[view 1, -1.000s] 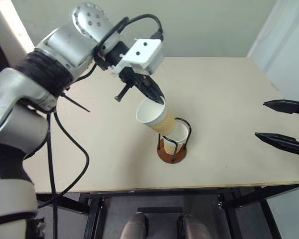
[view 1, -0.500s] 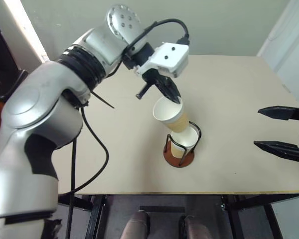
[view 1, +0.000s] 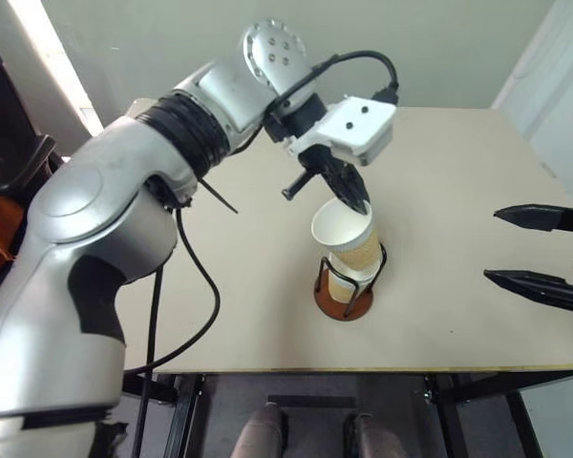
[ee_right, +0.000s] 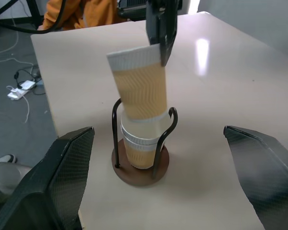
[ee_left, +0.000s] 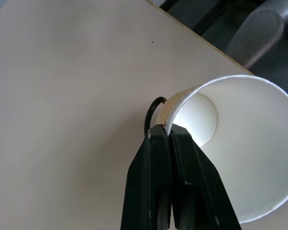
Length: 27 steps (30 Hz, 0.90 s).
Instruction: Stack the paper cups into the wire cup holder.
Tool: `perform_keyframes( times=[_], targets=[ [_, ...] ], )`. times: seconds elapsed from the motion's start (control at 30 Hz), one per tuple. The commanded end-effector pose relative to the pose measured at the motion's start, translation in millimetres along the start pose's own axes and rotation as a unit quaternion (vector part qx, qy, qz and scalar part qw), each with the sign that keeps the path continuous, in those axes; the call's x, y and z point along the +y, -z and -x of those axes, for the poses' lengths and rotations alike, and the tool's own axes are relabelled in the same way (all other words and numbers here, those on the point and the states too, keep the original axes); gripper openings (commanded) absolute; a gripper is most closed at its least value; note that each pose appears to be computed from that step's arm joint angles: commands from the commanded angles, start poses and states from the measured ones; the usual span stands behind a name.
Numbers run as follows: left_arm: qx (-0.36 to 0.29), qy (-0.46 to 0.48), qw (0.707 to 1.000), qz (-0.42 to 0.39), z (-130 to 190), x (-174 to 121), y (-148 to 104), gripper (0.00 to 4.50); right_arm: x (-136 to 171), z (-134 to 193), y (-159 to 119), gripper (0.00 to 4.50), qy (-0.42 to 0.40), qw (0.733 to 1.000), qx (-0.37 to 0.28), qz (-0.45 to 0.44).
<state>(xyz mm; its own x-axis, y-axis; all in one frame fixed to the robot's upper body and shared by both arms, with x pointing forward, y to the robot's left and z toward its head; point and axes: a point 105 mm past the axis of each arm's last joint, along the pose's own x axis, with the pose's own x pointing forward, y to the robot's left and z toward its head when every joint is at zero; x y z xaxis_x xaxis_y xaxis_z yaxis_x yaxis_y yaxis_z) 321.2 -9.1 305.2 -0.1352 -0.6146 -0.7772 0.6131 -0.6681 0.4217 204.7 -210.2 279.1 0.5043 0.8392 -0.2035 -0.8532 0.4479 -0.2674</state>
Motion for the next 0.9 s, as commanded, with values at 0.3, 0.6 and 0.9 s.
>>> perform_keyframes(
  times=[0.3,0.6,0.9],
  targets=[
    [0.045,0.024,0.998,-0.048,-4.9,3.3,0.6,0.05,2.5,0.1,-3.8,4.5,0.01,1.0,0.005,0.025],
    [0.056,0.04,0.996,-0.056,-12.2,0.5,4.9,0.59,1.2,0.5,-3.1,4.5,0.016,1.0,0.008,0.026],
    [0.063,0.021,0.995,-0.07,-13.3,7.6,7.7,3.4,-3.0,-2.4,-4.8,4.5,0.005,0.999,0.01,0.031]
  ],
)
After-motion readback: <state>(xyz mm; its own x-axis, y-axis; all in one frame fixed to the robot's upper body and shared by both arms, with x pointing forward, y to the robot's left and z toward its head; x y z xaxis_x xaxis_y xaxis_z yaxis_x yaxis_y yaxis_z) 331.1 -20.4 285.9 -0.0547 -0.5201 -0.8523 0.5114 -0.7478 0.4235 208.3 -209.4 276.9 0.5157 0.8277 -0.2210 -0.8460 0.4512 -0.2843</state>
